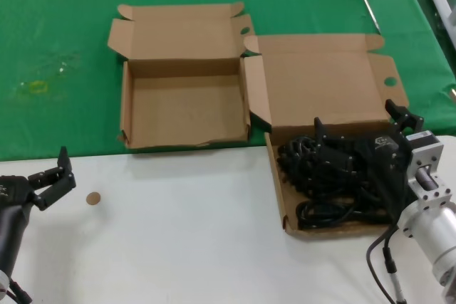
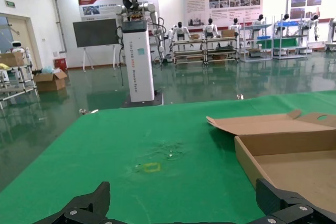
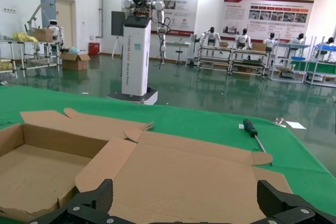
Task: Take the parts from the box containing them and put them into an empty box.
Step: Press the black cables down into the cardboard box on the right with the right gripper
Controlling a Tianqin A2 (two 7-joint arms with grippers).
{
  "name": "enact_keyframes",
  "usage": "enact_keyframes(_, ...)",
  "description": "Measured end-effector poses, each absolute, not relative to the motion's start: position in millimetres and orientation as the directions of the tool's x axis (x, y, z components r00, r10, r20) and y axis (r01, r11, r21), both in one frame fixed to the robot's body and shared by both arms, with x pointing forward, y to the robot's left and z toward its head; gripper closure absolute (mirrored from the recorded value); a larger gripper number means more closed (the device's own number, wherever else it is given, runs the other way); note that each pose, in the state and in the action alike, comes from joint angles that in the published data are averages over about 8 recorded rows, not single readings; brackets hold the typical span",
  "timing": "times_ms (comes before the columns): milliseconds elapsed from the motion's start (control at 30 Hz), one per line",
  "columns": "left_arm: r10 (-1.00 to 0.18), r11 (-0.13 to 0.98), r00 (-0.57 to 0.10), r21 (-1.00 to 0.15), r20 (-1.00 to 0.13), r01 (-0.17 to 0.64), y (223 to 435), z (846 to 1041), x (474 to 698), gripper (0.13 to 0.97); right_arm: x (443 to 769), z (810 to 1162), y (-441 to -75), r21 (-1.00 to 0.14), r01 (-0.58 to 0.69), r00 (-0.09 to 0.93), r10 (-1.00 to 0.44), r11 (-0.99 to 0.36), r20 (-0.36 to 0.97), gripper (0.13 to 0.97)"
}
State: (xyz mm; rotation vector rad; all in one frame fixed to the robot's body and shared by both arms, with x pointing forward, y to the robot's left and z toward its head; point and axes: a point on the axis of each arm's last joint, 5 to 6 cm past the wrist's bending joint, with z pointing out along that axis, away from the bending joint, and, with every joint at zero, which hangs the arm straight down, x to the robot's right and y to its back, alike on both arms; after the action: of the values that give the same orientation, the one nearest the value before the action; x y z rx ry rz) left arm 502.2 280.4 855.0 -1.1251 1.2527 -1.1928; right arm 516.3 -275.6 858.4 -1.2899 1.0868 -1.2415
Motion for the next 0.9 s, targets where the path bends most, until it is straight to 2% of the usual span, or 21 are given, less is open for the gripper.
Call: enact_keyframes(900, -0.997, 0.07, -0.035, -0.997, -0.071, 0.022, 280.4, 855.0, 502.2, 0.143, 516.3, 858.4, -275.6, -0.995, 0.034, 0.069, -0.993, -0.096, 0.098, 0.13)
